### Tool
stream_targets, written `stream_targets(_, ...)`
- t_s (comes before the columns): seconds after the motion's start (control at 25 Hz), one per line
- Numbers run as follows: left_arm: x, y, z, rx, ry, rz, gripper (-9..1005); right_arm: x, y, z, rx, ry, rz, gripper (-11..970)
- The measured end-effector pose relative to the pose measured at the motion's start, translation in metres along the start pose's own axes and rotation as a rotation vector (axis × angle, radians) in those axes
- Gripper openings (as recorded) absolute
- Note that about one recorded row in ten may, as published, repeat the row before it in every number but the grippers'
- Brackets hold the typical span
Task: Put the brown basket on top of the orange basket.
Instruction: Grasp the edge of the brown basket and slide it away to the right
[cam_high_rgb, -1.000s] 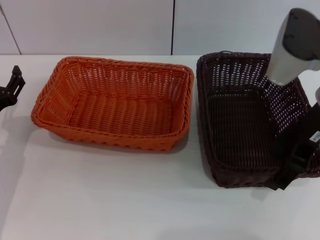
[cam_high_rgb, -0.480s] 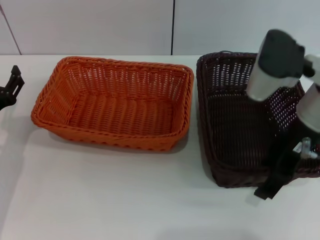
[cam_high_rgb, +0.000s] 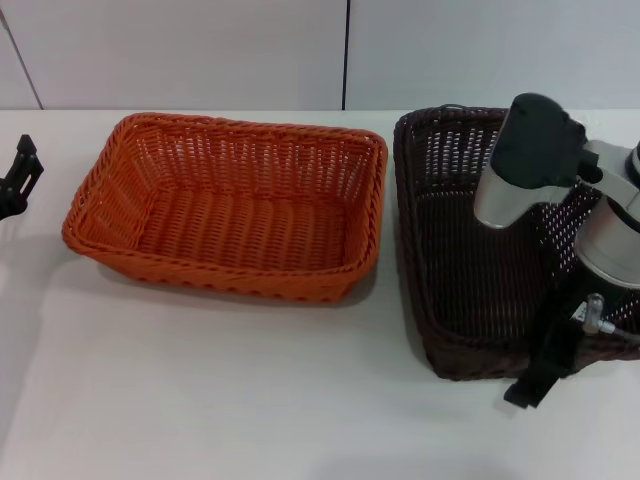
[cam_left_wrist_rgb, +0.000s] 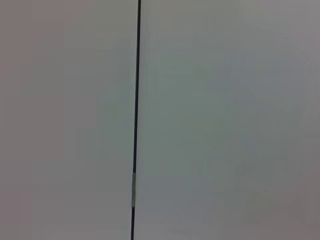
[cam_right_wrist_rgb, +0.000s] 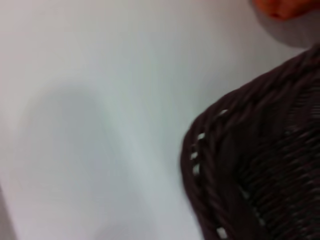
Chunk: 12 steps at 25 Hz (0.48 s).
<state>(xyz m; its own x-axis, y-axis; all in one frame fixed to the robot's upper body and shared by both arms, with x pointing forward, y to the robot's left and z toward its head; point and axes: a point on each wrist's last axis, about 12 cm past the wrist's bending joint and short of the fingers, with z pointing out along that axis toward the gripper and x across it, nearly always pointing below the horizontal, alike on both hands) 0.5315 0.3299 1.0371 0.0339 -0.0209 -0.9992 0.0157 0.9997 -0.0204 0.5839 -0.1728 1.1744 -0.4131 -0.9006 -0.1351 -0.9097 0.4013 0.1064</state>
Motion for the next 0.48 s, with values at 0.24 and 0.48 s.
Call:
stream_targets(0.24, 0.0004, 0.0034, -0.0020, -0.014, -0.001, -0.002, 801, 0.0003, -0.0057, -0.0032, 0.044, 0.003, 0.025, 727)
stream_targets(0.48, 0.0004, 0.0035, -0.0021, -0.014, -0.002, -0.001, 801, -0.0002, -0.0039, -0.0011, 0.045, 0.005, 0.010, 621)
